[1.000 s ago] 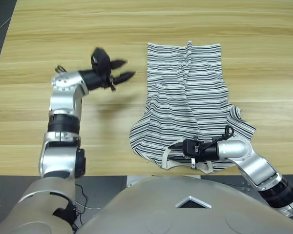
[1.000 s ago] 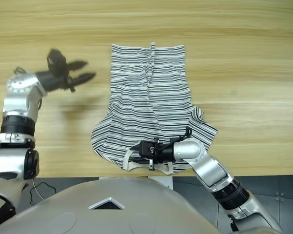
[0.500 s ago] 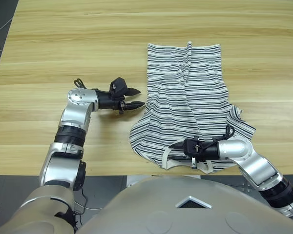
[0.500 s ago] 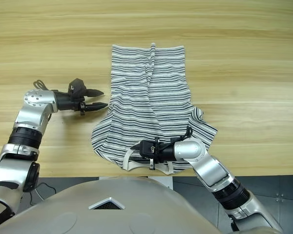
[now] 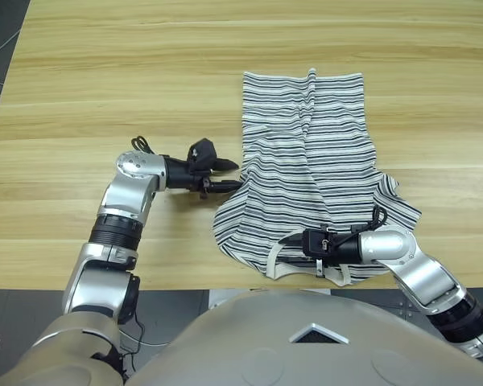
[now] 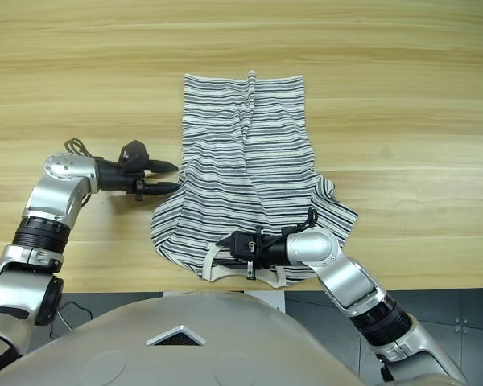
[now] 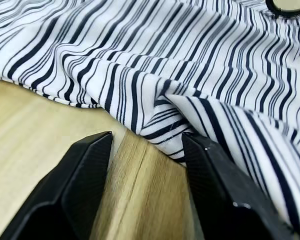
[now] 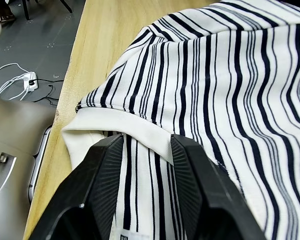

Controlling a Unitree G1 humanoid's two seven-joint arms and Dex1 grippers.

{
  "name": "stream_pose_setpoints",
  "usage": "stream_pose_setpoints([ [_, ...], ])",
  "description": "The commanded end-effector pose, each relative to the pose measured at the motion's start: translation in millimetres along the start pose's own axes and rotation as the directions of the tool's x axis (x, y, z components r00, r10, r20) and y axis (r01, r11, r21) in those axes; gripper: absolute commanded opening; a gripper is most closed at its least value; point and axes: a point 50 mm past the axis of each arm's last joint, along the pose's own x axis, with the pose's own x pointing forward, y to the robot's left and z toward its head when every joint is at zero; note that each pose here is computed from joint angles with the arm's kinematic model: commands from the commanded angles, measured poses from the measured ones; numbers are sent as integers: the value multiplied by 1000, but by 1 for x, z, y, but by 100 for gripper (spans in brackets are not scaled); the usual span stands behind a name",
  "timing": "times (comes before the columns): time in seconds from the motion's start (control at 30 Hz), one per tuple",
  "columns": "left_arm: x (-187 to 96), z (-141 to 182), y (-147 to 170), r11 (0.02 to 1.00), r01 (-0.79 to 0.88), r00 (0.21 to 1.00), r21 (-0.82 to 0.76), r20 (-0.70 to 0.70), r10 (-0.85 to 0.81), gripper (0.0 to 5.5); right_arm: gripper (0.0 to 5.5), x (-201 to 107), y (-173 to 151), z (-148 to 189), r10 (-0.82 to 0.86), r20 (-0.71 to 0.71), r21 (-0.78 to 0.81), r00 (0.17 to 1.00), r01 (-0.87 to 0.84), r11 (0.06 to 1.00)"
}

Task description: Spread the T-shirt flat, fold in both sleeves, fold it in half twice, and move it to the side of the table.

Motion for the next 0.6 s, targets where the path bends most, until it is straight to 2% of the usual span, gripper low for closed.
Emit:
stream_pose_setpoints([
  [0.03,1,-6,-3,1000,12,999,20,-52,-11,259,174,-2,-1,-1,-9,-9,-9,1000,9,1000],
  [0.23,4,-13,-3,995,-6,991,104,-131,20,259,174,-2,-2,0,-11,-14,-20,1000,10,1000],
  [0.33,0,-25,0,975,14,960,222,-275,49,259,174,-2,-3,-1,-14,-21,-26,1000,14,1000],
  [0.43,-8,-33,7,924,88,891,371,-445,94,259,174,-1,-5,-5,-29,-43,-36,999,28,999],
  [0.53,-16,-33,15,829,202,797,521,-579,170,259,174,1,-13,-27,-93,-183,-99,979,75,992],
  [0.6,-17,-27,18,794,245,782,556,-598,177,259,174,1,-15,-44,-123,-277,-149,953,84,985],
])
